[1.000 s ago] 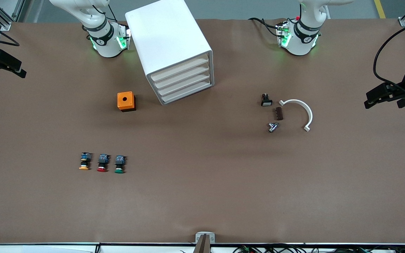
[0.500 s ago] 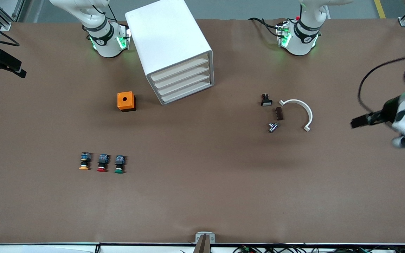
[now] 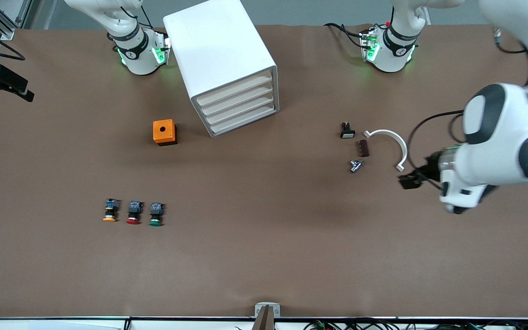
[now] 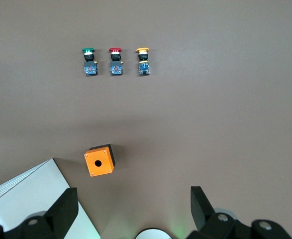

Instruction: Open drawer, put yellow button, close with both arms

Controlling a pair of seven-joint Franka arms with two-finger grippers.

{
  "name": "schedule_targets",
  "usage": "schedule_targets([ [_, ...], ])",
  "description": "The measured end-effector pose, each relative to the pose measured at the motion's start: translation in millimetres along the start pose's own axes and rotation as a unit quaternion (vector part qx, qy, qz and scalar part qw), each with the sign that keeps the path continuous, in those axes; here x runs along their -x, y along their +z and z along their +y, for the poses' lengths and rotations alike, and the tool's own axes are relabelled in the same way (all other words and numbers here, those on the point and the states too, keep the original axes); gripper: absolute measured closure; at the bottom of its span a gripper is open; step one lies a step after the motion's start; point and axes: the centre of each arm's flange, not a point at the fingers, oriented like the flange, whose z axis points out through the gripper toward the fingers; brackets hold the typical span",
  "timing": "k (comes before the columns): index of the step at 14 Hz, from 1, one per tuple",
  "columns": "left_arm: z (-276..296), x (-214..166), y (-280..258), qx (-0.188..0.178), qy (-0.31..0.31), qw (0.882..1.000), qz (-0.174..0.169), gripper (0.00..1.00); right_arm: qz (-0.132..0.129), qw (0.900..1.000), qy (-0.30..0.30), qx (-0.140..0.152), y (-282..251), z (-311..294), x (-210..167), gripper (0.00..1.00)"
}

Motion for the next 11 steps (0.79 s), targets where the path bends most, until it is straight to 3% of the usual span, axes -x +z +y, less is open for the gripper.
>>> schedule_targets([
  [2,26.6,17.3,42.5,-0.019,-0.079,0.994,-0.078,0.0,0.0,1.0,0.001,0.0,0.0,0.9,0.0,0.0],
  [4,52.1,36.7,73.4,-0.034,-0.178,0.973,-0.143,0.0,0.001,1.0,0.003,0.0,-0.6,2.8,-0.1,0.0],
  [8,110.0,96.0,115.7,-0.078,-0.331,0.907,-0.25,0.0,0.005,1.0,0.01,-0.001,-5.1,10.3,0.1,0.0],
  [11,142.5,139.1,136.9,-0.114,-0.365,0.864,-0.328,0.0,-0.01,1.0,0.013,0.001,10.1,13.1,-10.4,0.0],
])
